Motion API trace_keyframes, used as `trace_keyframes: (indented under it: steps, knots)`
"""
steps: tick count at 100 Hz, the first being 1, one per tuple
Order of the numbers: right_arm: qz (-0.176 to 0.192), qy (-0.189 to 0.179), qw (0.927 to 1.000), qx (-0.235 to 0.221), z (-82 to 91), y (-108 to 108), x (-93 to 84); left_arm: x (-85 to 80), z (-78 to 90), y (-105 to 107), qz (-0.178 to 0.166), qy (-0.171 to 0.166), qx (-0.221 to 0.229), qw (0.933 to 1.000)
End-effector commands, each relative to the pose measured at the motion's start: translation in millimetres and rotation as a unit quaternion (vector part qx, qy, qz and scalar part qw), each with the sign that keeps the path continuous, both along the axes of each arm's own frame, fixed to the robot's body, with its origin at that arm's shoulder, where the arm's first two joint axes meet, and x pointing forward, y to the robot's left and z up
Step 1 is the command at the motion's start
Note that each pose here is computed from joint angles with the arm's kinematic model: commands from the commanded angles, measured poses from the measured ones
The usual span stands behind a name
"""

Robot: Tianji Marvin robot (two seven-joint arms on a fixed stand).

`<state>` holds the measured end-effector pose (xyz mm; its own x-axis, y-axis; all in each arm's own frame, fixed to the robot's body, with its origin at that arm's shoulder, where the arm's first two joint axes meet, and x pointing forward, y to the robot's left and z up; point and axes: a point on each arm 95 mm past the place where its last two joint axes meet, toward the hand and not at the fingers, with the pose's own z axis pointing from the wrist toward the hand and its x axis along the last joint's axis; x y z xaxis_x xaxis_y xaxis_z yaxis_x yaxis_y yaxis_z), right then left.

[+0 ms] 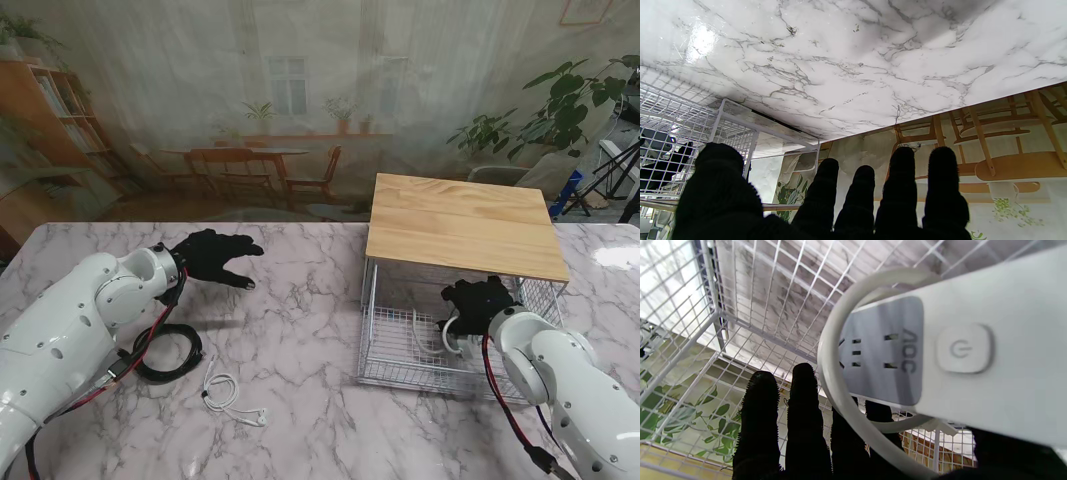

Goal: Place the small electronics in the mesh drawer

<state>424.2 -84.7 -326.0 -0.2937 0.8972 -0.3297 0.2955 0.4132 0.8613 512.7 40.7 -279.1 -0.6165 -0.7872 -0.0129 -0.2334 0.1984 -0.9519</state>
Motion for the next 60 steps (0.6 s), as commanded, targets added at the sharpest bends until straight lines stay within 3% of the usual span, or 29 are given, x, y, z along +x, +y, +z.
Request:
trace_keyframes:
  steps: [1, 23, 60]
  knots:
    - [0.002, -0.003, 0.9999, -0.011, 7.1, 6.4, 4.7, 0.6, -0.4, 0.0, -0.002, 0.003, 0.003, 1.0000]
    - [0.003, 0.028, 0.9993, -0.023, 11.4, 16.5, 3.1, 0.5, -1.4, 0.6, -0.002, 0.004, 0.002, 1.0000]
    - [-0.021, 0.008, 0.9997, 0.004, 9.4, 13.6, -32.0, -1.0, -4.4, 2.4, 0.001, 0.005, 0.003, 1.0000]
